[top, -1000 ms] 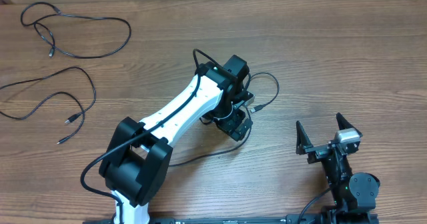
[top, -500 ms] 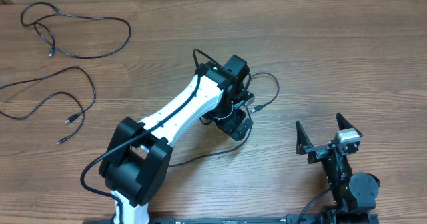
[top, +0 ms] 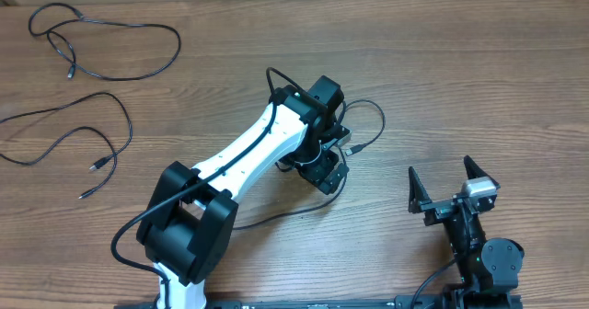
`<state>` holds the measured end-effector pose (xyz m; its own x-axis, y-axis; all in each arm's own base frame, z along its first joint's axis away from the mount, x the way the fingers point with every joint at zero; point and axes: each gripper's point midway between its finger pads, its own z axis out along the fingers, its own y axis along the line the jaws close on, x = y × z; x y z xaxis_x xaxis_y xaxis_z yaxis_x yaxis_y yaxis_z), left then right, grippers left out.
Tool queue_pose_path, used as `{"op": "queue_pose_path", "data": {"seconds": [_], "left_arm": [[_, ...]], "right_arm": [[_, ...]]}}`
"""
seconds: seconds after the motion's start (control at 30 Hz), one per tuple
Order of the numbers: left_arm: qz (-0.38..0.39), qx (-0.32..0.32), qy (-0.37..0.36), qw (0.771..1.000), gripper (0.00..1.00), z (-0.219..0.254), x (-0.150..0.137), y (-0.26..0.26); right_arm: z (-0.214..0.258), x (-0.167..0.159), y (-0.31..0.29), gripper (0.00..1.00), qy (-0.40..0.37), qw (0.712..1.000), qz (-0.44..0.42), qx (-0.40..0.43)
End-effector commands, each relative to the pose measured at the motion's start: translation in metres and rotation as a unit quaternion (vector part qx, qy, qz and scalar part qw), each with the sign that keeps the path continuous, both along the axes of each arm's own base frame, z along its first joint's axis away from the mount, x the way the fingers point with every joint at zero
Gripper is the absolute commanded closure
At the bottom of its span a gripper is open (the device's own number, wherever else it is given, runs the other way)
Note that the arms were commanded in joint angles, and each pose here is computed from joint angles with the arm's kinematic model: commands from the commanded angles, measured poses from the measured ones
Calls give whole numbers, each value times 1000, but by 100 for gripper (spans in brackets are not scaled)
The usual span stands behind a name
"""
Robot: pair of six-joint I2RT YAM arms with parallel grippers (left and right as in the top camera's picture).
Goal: Untangle cables
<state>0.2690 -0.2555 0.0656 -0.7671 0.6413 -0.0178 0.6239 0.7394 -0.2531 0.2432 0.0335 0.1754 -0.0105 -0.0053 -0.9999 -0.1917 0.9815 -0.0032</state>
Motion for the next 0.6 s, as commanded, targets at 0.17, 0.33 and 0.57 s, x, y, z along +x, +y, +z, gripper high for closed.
{"op": "queue_pose_path", "data": {"seconds": [0.17, 0.33, 0.57], "left_arm": [[-10, 4, 5, 1000, 0, -6, -2, 1], [-9, 5, 5, 1000, 0, -6, -2, 2], [-12, 4, 3, 1000, 0, -7, -2, 0]], "right_arm": [[-2, 0, 0, 0, -1, 1000, -2, -1], [-2, 0, 0, 0, -2, 1000, -2, -1], [-2, 0, 0, 0, -1, 1000, -2, -1]]}}
